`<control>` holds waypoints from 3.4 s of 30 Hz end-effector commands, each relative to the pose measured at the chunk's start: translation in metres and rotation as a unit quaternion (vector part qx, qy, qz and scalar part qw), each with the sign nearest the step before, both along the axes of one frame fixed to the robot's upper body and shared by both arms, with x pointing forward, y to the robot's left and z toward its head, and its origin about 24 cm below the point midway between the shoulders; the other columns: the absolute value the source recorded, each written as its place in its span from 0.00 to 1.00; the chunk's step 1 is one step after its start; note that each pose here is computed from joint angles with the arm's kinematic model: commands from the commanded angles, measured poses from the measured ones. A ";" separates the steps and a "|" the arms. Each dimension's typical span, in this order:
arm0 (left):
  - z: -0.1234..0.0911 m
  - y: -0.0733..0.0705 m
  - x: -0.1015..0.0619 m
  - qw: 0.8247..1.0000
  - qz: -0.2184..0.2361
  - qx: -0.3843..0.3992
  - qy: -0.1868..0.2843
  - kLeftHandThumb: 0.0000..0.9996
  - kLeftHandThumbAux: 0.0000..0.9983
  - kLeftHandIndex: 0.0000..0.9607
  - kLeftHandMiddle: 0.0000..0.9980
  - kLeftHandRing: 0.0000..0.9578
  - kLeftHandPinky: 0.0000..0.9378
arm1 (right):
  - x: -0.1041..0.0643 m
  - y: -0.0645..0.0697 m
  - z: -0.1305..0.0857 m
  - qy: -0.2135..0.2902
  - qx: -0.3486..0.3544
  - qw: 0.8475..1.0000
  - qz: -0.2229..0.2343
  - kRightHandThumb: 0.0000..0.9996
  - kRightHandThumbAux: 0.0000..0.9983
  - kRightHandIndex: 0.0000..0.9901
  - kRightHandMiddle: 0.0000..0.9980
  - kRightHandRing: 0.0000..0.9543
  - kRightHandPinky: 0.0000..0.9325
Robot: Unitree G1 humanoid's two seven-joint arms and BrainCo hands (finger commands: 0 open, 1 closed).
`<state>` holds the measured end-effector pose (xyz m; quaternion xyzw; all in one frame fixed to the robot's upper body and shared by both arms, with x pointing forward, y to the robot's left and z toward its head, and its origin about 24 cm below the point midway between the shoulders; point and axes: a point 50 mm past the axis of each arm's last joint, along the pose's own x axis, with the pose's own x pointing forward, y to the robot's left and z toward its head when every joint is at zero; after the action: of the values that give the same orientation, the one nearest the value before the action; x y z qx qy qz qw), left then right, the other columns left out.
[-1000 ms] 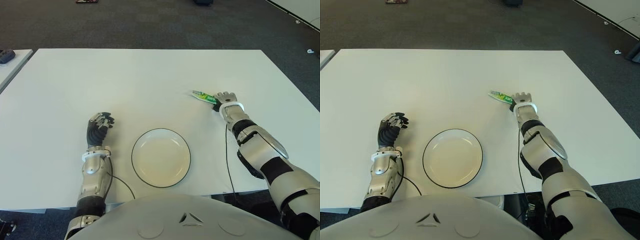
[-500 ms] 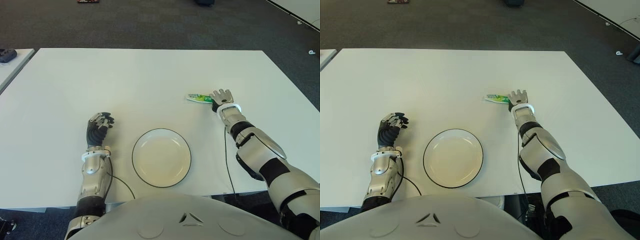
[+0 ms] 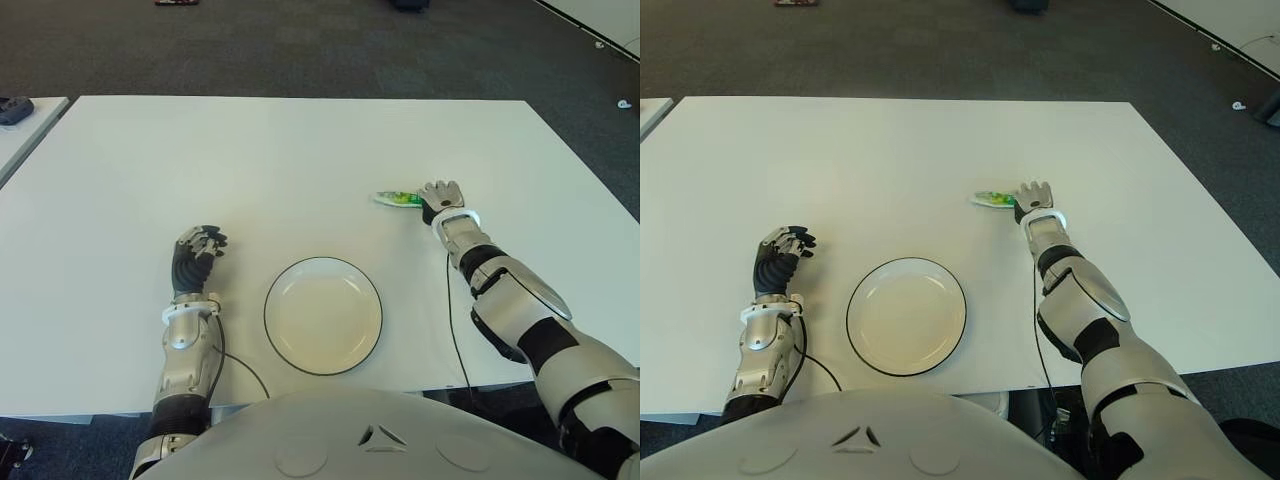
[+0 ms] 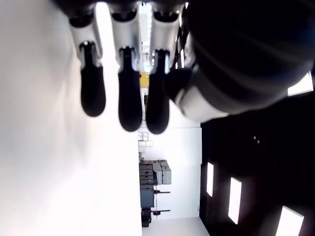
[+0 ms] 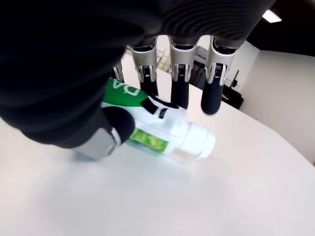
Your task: Put the toothpaste on the table into the plate.
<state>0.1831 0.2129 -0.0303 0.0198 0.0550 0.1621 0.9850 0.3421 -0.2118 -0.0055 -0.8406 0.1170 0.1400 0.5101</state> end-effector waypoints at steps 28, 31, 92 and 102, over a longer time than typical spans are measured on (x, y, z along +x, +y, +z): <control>-0.001 -0.002 0.003 1.000 0.005 -0.004 0.006 0.70 0.72 0.45 0.51 0.54 0.55 | -0.006 0.013 -0.011 0.001 0.159 0.986 -0.060 0.84 0.68 0.42 0.57 0.74 0.79; -0.001 -0.002 0.003 1.000 0.006 -0.003 0.003 0.71 0.72 0.45 0.52 0.54 0.56 | -0.006 0.014 -0.011 -0.002 0.171 0.983 -0.067 0.84 0.68 0.42 0.56 0.75 0.80; -0.002 -0.005 0.008 1.000 0.007 -0.007 -0.002 0.71 0.72 0.45 0.51 0.54 0.56 | 0.026 0.071 0.052 -0.148 0.587 0.794 -0.046 0.71 0.72 0.44 0.88 0.92 0.93; -0.003 -0.005 0.008 1.000 0.005 -0.005 0.004 0.70 0.72 0.45 0.52 0.55 0.56 | 0.028 0.076 0.052 -0.101 0.569 0.815 -0.032 0.43 0.64 0.27 0.37 0.37 0.38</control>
<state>0.1894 0.2090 -0.0310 0.0115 0.0496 0.1696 0.9842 0.3704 -0.1354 0.0523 -0.3861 -0.0373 0.0601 0.9197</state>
